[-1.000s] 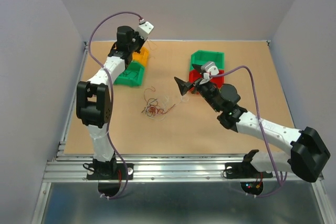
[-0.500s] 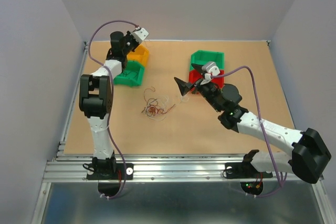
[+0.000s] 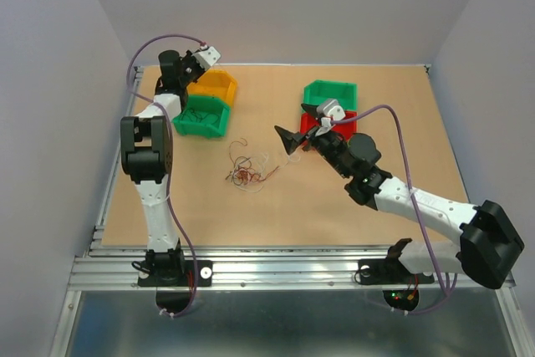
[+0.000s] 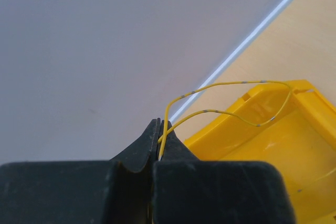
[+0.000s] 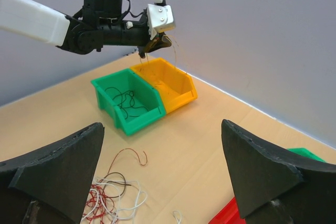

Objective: Untangle the cables

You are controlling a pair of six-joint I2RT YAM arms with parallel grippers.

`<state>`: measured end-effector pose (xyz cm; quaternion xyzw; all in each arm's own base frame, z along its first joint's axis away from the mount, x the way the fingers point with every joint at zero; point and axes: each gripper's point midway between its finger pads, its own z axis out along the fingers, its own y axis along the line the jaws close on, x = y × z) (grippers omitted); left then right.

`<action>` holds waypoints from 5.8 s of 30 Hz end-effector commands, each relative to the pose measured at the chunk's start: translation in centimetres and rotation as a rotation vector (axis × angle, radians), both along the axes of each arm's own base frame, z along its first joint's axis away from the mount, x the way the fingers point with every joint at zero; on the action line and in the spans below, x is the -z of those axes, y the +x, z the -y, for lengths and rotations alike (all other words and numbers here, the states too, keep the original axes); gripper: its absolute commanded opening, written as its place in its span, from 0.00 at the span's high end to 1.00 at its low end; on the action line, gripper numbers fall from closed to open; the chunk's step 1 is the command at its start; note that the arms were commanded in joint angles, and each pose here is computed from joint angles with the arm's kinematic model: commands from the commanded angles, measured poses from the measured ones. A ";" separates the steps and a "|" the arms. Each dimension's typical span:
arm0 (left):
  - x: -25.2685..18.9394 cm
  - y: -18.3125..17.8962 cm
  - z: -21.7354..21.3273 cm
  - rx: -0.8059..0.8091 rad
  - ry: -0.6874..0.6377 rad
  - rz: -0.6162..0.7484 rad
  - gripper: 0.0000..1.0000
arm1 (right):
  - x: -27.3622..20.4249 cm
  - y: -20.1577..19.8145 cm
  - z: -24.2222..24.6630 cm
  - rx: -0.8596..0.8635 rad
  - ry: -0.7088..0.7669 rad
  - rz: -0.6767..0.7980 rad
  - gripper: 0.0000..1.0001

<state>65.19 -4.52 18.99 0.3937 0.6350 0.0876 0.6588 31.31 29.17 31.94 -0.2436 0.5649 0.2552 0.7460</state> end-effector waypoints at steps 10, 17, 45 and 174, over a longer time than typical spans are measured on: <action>-0.1 0.3 1.2 0.078 0.092 -0.064 1.00 | -1.3 -0.1 -0.3 -0.023 0.032 0.029 0.03; 1.2 -0.4 -0.4 0.088 0.135 -0.148 0.93 | -1.3 -0.4 -0.2 -0.028 0.034 0.033 0.03; -2.5 -4.5 -0.7 0.108 0.139 -0.284 0.19 | -1.0 0.3 -0.8 -0.029 0.031 0.015 0.05; -7.6 -36.7 19.9 0.708 -0.661 -0.205 0.35 | -26.7 -7.4 0.2 -0.465 0.554 0.194 0.99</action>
